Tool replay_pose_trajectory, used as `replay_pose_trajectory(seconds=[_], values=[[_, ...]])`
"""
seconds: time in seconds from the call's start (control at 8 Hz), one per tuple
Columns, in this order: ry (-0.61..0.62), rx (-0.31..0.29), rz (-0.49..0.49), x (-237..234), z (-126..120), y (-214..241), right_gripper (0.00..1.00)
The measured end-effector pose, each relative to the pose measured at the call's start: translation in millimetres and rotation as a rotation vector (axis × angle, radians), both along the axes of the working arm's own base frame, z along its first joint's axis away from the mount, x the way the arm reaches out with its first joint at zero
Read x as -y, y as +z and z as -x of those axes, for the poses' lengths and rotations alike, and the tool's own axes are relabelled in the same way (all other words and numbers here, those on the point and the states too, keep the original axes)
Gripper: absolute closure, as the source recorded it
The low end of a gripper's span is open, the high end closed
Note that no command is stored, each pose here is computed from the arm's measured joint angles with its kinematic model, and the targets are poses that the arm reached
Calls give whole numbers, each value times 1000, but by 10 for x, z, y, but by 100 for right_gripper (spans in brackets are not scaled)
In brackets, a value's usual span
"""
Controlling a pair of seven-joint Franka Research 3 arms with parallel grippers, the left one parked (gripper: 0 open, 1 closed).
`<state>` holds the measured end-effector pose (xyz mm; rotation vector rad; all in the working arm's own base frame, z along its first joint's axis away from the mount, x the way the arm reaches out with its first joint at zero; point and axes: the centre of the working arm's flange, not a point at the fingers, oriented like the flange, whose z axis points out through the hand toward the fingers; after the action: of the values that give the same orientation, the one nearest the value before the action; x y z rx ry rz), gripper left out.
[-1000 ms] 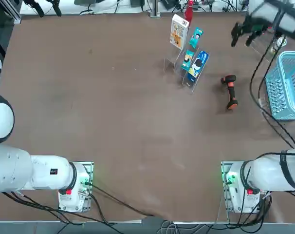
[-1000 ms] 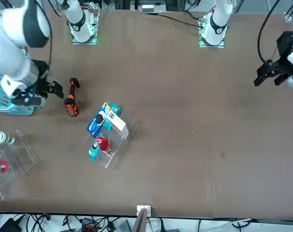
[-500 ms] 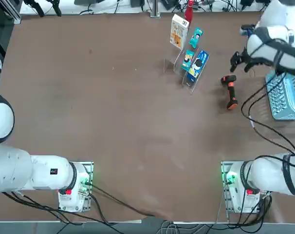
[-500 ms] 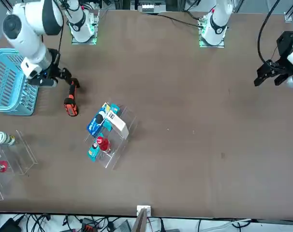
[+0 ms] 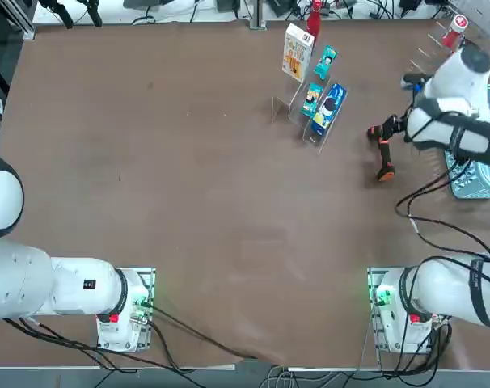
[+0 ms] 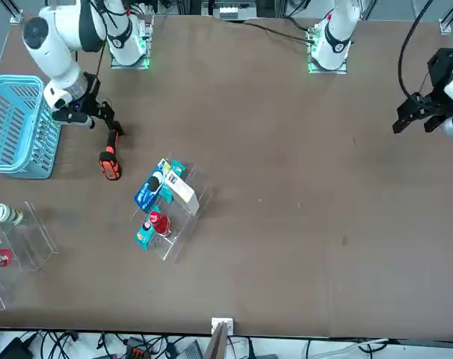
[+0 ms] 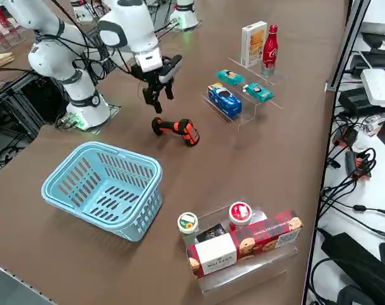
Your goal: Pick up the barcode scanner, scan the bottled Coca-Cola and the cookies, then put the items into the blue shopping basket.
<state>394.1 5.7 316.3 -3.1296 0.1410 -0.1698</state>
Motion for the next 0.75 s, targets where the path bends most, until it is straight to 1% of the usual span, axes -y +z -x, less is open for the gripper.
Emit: replay_pose_trajectory(seconds=[0.62, 0.75], values=[[-14, 9, 6, 108, -82, -651, 0], [-13, 20, 6, 109, -100, -725, 0]])
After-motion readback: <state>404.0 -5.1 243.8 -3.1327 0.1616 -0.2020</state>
